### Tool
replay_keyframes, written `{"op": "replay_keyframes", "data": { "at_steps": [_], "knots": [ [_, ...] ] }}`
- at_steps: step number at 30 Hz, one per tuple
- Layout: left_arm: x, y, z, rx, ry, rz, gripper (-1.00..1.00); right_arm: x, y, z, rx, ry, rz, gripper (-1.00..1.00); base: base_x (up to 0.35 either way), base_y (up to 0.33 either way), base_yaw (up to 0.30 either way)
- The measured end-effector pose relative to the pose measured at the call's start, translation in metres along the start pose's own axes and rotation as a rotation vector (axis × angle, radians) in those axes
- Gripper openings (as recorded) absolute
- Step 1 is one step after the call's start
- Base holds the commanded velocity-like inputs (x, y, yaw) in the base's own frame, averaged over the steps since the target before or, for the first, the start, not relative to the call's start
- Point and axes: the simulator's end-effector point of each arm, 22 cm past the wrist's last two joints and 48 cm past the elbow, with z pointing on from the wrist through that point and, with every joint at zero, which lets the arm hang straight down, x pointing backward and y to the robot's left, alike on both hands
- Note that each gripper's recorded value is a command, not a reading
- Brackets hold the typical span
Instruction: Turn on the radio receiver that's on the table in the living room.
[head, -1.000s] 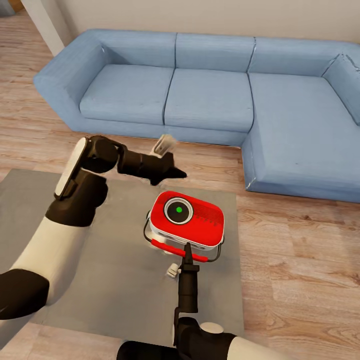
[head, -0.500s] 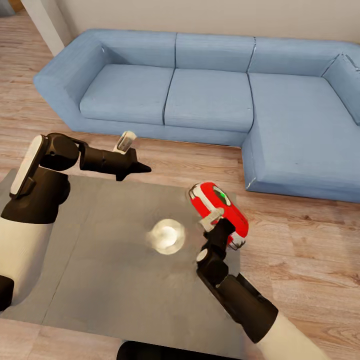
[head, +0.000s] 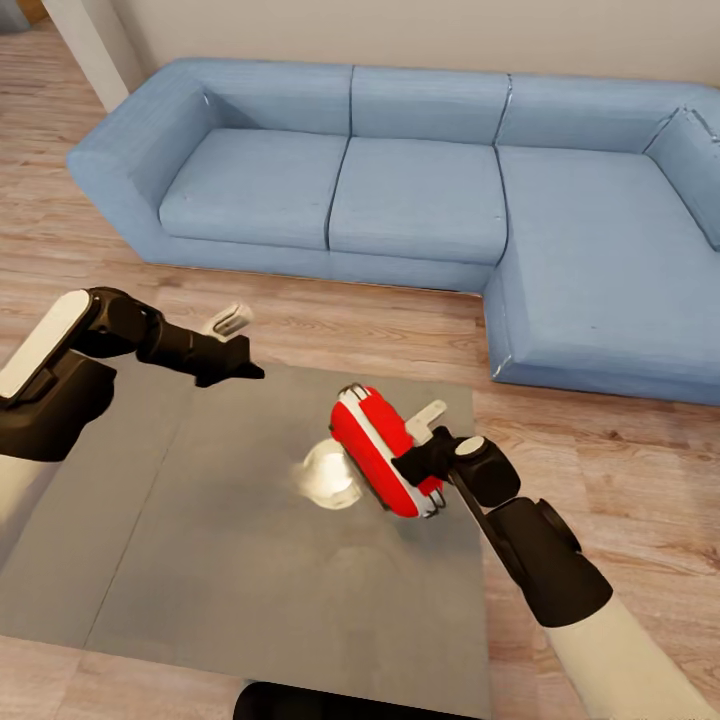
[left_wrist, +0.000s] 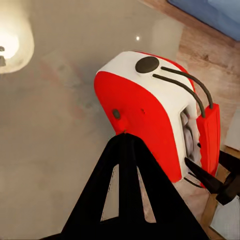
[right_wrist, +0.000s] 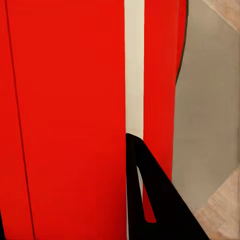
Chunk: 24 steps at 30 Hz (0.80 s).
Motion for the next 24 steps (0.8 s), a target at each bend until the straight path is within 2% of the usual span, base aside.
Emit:
{"op": "replay_keyframes", "data": {
  "at_steps": [3, 7, 19, 22, 24],
  "knots": [
    [0.002, 0.003, 0.002, -0.009, 0.006, 0.002, -1.00, -0.001, 0.005, 0.000, -0.030, -0.002, 0.006, -1.00, 0.000, 0.000, 0.000],
    [0.002, 0.005, 0.002, -0.013, 0.009, 0.000, -1.00, 0.006, -0.007, 0.000, -0.001, 0.011, -0.009, -1.00, 0.000, 0.000, 0.000],
    [-0.001, 0.014, 0.004, -0.043, 0.001, -0.007, -1.00, 0.011, -0.006, 0.002, -0.012, 0.024, -0.004, -1.00, 0.000, 0.000, 0.000],
    [0.000, 0.020, 0.007, -0.054, 0.010, -0.021, -1.00, 0.020, -0.005, 0.008, -0.014, 0.050, -0.002, -1.00, 0.000, 0.000, 0.000],
    [0.001, 0.026, 0.010, -0.062, 0.018, -0.035, -1.00, 0.036, -0.003, 0.018, -0.021, 0.096, 0.007, -1.00, 0.000, 0.000, 0.000]
  ]
}}
